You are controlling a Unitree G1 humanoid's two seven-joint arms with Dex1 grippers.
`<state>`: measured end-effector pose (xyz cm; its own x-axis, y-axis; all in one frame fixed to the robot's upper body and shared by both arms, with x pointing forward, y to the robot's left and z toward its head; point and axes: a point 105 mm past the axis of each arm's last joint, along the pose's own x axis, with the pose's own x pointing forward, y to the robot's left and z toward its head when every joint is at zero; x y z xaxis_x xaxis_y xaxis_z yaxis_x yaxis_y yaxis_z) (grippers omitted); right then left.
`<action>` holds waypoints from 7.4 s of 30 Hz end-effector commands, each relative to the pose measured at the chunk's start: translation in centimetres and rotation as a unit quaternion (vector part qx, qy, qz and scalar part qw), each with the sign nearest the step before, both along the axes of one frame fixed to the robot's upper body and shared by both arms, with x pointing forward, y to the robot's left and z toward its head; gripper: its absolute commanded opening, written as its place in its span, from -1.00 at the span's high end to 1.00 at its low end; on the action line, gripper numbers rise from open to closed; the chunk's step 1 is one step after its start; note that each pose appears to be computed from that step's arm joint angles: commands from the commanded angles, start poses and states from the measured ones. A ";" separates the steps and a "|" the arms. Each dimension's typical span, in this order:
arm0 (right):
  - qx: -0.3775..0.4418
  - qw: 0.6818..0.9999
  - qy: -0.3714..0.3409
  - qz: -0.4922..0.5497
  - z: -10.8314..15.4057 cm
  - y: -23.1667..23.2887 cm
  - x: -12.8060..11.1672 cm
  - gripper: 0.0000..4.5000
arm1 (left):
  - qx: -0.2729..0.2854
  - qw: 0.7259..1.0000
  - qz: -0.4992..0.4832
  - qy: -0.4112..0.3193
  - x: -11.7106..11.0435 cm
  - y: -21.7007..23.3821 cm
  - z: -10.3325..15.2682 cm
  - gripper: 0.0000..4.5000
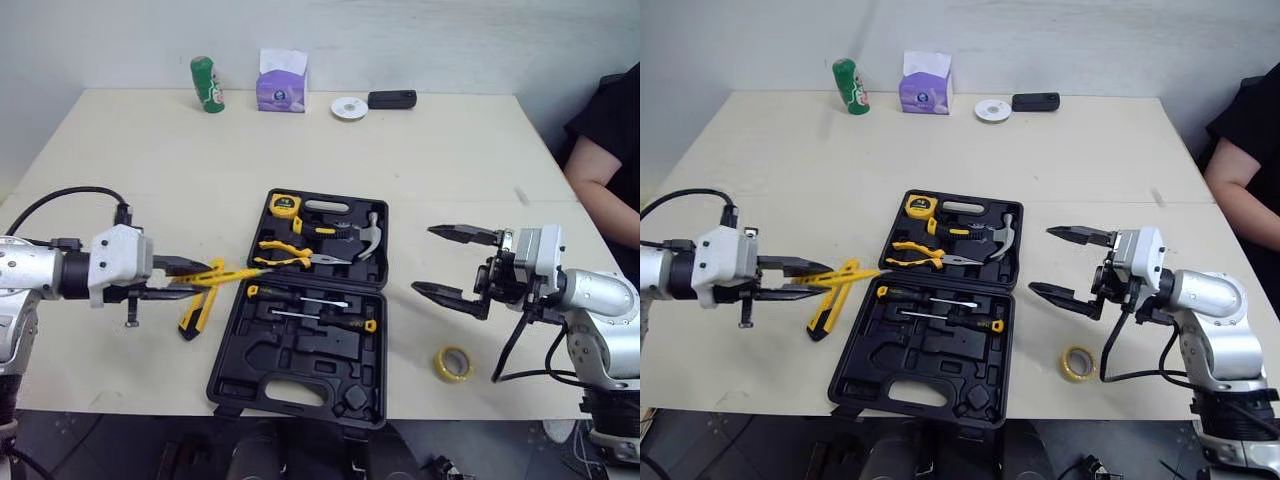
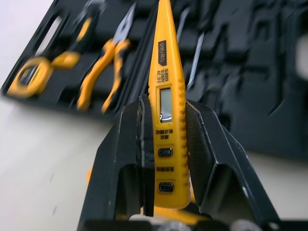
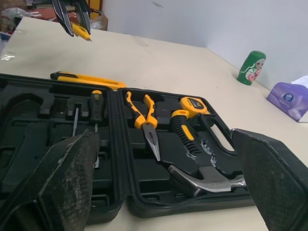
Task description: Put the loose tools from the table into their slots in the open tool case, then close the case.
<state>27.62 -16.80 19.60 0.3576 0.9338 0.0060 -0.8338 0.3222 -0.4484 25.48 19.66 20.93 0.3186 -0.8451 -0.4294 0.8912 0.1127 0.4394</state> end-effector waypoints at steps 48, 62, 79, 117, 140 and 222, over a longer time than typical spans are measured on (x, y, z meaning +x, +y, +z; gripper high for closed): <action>-0.034 0.998 0.029 0.054 -1.8 2.1 -1.6 -1.00 | 0.243 0.968 -0.053 0.017 1.5 -5.8 -7.6 0.75; -0.041 0.996 0.028 0.068 -1.2 2.0 -1.7 -1.00 | 0.165 0.981 -0.105 -0.006 1.1 -6.7 -4.7 -0.76; -0.050 0.995 0.034 0.078 -1.6 1.5 -2.0 -1.00 | -0.022 0.992 -0.117 0.029 -1.4 -4.4 -3.9 -0.24; -0.054 0.995 0.040 0.080 -1.9 2.1 -1.8 -1.00 | 0.012 0.986 0.027 0.166 0.9 -3.0 -14.1 0.98; -0.075 0.964 -0.032 -0.253 -1.4 -15.7 0.6 -1.00 | -0.178 0.941 0.272 -0.091 -0.1 7.9 -3.0 -0.22; 0.020 0.998 -0.002 0.064 -0.2 -1.3 -3.5 -1.00 | -0.101 0.818 0.539 0.175 3.2 -0.9 -9.9 -0.95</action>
<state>24.40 -18.69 18.42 0.2579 0.9659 0.0226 -0.8768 0.2438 -0.4145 28.62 18.83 11.14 0.8173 -0.2313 -0.5278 0.2918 0.9559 0.0329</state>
